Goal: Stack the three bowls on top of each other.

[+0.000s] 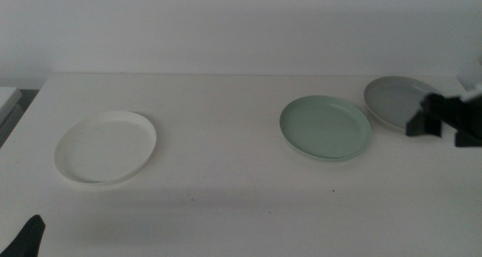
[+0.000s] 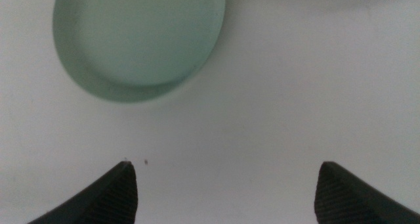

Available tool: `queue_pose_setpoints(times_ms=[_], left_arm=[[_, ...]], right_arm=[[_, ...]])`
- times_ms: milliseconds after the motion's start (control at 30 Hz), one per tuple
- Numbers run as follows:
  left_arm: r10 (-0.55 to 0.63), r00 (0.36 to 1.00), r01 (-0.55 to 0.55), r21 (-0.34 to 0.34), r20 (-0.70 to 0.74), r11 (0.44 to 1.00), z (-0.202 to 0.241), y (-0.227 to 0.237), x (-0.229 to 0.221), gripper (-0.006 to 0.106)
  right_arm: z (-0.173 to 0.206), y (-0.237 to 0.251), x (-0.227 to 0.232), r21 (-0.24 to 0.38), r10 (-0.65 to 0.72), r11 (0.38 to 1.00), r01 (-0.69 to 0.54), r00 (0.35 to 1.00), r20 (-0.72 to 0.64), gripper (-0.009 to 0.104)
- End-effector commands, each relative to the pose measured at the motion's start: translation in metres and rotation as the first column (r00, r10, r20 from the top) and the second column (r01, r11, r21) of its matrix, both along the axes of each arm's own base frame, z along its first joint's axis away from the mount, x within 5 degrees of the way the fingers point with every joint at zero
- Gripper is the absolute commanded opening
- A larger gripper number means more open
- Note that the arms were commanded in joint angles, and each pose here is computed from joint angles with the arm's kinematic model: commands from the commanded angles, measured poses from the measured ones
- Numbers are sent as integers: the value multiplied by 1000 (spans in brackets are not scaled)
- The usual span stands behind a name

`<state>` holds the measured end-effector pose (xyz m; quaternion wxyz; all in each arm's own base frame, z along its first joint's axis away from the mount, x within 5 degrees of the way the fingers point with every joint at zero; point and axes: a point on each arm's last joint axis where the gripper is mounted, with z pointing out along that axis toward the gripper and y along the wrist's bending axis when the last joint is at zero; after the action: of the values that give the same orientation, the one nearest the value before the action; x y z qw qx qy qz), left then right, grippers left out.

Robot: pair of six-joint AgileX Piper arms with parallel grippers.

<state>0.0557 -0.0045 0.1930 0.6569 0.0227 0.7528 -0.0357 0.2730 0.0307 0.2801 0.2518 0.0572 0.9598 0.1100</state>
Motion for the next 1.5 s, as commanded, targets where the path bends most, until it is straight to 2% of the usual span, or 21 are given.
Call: queue_pose_setpoints(times_ms=[0, 133, 400, 667, 1000, 1467], left_arm=[[1, 1000, -1, -1, 17, 1000, 1, 0, 0, 94], [1, 1000, -1, -1, 17, 1000, 1, 0, 0, 94], [1, 1000, -1, -1, 17, 1000, 1, 0, 0, 94], [1, 1000, -1, -1, 17, 1000, 1, 0, 0, 94], [1, 1000, -1, -1, 17, 1000, 1, 0, 0, 94], [1, 1000, -1, -1, 17, 1000, 1, 0, 0, 94]], right_arm=[[-8, 2, 26, 9, -11, 1000, 12, 997, -76, 93], [-20, 8, 67, 19, -12, 1000, 15, 986, -167, 93], [-57, 28, 126, 20, -6, 1000, 11, 975, -223, 92], [-95, 31, 151, 17, -11, 1000, 17, 960, -280, 72], [-120, 34, 166, 50, -42, 997, 56, 970, -241, 65], [-133, 35, 170, 55, -52, 996, 68, 969, -242, 27]])
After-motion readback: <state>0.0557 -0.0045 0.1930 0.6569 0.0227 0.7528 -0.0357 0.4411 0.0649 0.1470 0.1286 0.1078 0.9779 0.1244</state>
